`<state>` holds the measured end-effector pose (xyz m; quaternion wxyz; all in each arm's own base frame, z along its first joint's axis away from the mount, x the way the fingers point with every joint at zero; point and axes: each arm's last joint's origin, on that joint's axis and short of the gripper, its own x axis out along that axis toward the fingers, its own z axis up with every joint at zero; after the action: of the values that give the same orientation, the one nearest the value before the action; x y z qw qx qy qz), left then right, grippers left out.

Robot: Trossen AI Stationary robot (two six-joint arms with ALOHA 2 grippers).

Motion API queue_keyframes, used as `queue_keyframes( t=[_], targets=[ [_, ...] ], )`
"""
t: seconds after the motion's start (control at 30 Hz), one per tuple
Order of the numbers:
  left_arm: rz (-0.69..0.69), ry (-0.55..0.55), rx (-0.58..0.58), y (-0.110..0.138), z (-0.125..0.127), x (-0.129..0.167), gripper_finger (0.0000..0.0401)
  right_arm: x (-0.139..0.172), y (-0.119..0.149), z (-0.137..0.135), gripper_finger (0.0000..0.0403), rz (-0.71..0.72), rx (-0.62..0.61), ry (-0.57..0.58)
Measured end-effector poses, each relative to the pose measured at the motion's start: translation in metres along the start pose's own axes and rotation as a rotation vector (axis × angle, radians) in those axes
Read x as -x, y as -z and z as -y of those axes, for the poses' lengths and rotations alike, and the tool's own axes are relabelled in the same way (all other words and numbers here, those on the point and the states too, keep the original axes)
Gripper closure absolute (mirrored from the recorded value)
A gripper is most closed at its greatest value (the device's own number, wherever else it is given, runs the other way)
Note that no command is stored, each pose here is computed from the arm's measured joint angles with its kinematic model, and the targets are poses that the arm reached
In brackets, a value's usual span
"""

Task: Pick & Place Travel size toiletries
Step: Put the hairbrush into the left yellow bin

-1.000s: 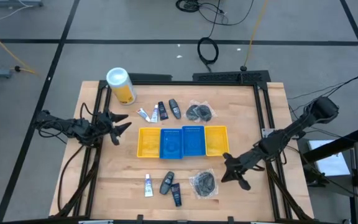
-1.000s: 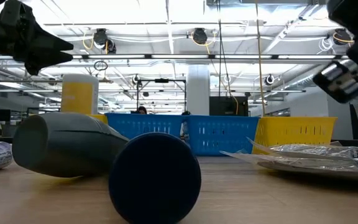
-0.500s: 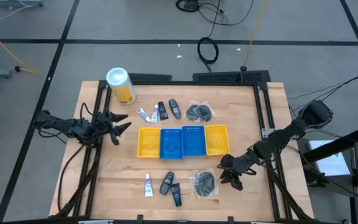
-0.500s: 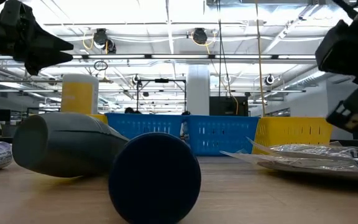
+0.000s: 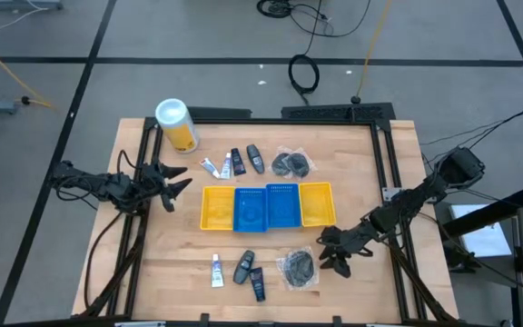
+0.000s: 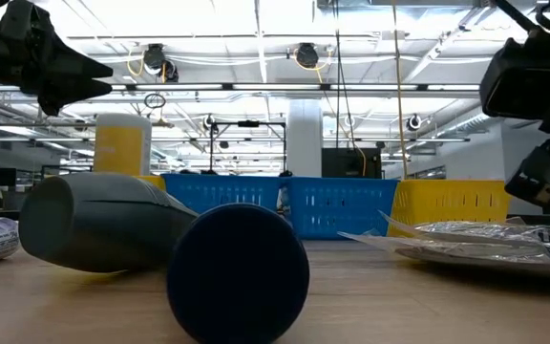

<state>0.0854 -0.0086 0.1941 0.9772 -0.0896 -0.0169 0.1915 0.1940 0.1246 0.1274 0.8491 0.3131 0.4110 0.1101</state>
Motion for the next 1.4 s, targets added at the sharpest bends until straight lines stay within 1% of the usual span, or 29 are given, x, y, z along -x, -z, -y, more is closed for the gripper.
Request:
queue_keyframes(
  t=[0.07,0.23,0.3,0.43,0.93,1.03,1.1,1.17,1.23,1.27,1.4],
  targets=[
    [0.0,0.0,0.0,0.0,0.0,0.0,0.0194,-0.002,0.002,0.001,0.0232,-0.003,-0.002,0.011],
    [0.0,-0.001,0.0,0.0,0.0,0.0,0.0194,-0.012,0.012,0.004,0.0227,-0.045,-0.064,0.036],
    [0.0,-0.001,-0.001,0.0,0.0,0.0,0.0194,-0.017,0.013,0.003,0.0225,-0.035,-0.073,0.018],
    [-0.001,-0.001,-0.001,0.0,0.0,0.0,0.0194,-0.024,0.012,0.001,0.0226,0.003,-0.078,-0.027],
    [0.0,0.0,0.008,0.0,0.0,0.0,0.0194,-0.03,0.013,0.003,0.0247,0.03,-0.08,-0.015],
    [0.0,-0.001,0.008,0.0,0.0,0.0,0.0194,-0.03,0.013,0.003,0.0266,0.037,-0.08,-0.011],
    [0.0,-0.001,0.007,0.0,0.0,0.0,0.0194,-0.03,0.013,0.004,0.0289,0.035,-0.079,-0.006],
    [0.0,-0.001,0.007,0.0,0.0,0.0,0.0194,-0.031,0.013,0.004,0.0327,0.034,-0.074,-0.005],
    [0.0,-0.001,0.006,0.0,0.0,0.0,0.0194,-0.031,0.013,0.004,0.0377,0.039,-0.072,-0.001],
    [0.0,-0.001,0.006,0.0,0.0,0.0,0.0194,-0.031,0.013,0.004,0.0389,0.048,-0.068,0.005],
    [0.0,-0.001,0.006,0.0,0.0,0.0,0.0194,-0.031,0.013,0.004,0.0401,0.059,-0.057,-0.001]
  ],
)
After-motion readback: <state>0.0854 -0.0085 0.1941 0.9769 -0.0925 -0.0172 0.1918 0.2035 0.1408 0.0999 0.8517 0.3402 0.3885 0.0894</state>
